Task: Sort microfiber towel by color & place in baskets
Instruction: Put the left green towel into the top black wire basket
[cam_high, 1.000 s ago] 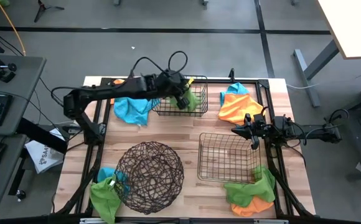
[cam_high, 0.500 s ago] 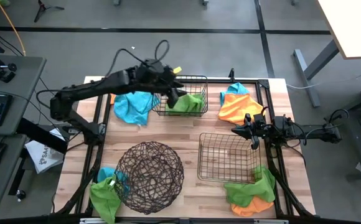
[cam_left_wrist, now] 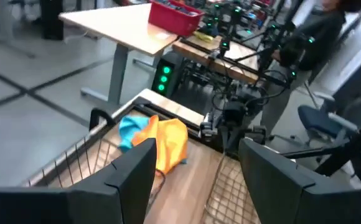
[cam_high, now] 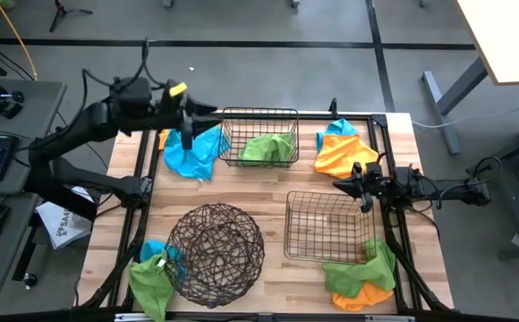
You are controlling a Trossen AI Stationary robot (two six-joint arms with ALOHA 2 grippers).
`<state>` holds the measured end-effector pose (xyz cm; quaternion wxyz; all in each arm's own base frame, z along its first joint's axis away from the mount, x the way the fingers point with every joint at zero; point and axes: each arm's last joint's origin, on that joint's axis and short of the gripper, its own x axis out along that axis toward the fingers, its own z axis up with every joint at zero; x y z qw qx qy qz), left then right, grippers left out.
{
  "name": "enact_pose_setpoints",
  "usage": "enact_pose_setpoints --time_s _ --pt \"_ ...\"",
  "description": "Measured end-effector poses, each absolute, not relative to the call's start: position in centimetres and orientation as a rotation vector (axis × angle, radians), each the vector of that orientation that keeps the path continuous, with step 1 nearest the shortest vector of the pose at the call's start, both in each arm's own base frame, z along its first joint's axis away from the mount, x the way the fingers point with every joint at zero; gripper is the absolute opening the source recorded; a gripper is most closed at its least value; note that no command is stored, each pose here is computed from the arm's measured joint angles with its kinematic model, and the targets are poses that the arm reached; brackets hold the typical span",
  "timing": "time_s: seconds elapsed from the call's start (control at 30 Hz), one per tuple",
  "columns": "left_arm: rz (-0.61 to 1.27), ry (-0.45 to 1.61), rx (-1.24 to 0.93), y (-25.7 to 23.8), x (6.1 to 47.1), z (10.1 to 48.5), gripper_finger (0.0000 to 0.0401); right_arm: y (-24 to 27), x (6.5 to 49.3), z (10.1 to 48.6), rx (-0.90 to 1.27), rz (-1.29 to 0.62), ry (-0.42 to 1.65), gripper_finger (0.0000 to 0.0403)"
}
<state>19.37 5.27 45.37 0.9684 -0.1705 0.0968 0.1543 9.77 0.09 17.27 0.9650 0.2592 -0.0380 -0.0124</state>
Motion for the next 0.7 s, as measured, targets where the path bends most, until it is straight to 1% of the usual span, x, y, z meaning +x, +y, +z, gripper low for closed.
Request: enact_pose_setpoints --time_s 0.07,0.27,0.33,0.43,0.57,0.7 --pt "0.317 0.196 -0.387 4.9 19.3 44.1 0.0215 0.0 9.7 18.0 0.633 -0.027 -0.158 0.0000" --pt "0.311 0.150 -0.487 4.7 19.8 40.0 0.0215 -0.7 9.2 19.6 0.871 -0.171 -0.428 0.0000" --pt "0.316 0.143 -0.531 4.7 20.1 38.9 0.0215 -0.9 9.1 19.7 0.915 -0.205 -0.469 0.0000" --pt "0.313 0.180 -0.619 4.7 20.1 38.1 0.0214 -0.8 9.0 19.9 0.921 -0.194 -0.487 0.0000" --pt "0.222 0.376 -0.789 3.5 18.9 38.0 0.0207 -0.8 9.0 19.9 0.920 -0.180 -0.483 0.0000" --pt "0.168 0.714 -0.995 0.4 17.9 36.5 0.0194 -0.8 9.0 19.9 0.920 -0.180 -0.482 0.0000"
